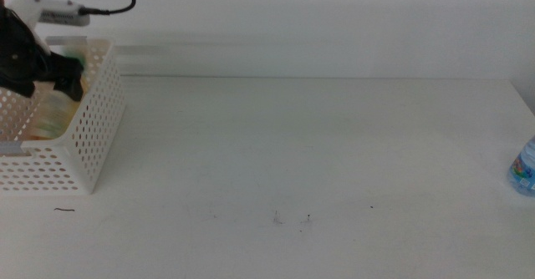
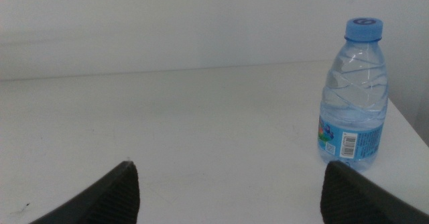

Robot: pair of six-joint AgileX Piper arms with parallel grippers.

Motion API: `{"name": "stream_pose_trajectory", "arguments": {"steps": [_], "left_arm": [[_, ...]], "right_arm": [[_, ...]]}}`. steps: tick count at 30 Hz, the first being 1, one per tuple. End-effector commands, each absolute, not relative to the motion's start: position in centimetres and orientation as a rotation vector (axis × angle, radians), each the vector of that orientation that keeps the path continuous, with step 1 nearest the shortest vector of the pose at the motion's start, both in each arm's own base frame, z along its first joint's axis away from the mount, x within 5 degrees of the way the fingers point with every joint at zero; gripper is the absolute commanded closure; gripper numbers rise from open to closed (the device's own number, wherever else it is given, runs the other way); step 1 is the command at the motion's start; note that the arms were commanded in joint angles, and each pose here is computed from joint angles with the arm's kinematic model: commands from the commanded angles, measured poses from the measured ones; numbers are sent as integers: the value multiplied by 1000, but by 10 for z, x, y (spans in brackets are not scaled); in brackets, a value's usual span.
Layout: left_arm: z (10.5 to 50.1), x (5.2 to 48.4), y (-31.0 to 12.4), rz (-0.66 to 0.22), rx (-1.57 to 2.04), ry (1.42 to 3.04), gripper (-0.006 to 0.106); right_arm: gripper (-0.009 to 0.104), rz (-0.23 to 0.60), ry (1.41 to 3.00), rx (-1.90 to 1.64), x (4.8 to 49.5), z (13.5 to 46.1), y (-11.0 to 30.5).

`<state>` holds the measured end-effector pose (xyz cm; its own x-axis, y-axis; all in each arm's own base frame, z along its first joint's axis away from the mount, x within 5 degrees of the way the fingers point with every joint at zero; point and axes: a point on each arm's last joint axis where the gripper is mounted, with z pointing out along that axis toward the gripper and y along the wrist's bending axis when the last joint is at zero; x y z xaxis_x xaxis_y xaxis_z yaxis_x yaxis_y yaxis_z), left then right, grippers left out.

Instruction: Use arms to grab the bottles and put them into the dustbin to the left of the table.

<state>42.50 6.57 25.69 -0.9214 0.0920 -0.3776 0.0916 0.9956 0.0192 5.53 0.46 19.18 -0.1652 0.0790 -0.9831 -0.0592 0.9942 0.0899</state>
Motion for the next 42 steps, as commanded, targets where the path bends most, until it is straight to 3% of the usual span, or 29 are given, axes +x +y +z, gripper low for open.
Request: {"name": "stream_pose_trajectory", "arguments": {"steps": [1,9,15,21,26,34,42], "left_arm": [[270,425,66,21,132,2704,7],[316,406,59,-4,119,2601,7],[372,373,37,-159,199,2473,7],[409,338,-9,-246,463,2364,7],[414,299,-47,-296,576,2191,7],[397,202,-76,-273,690,1839,7],[382,155,-71,-349,665,1804,7]], "right_arm": [[8,110,1724,6,55,192,4],[8,110,1724,6,55,192,4],[8,110,1724,6,55,192,4],[8,110,1724,6,55,192,4],[8,110,1724,6,55,192,4],[8,110,1724,6,55,192,4],[8,110,1724,6,55,192,4]]}}
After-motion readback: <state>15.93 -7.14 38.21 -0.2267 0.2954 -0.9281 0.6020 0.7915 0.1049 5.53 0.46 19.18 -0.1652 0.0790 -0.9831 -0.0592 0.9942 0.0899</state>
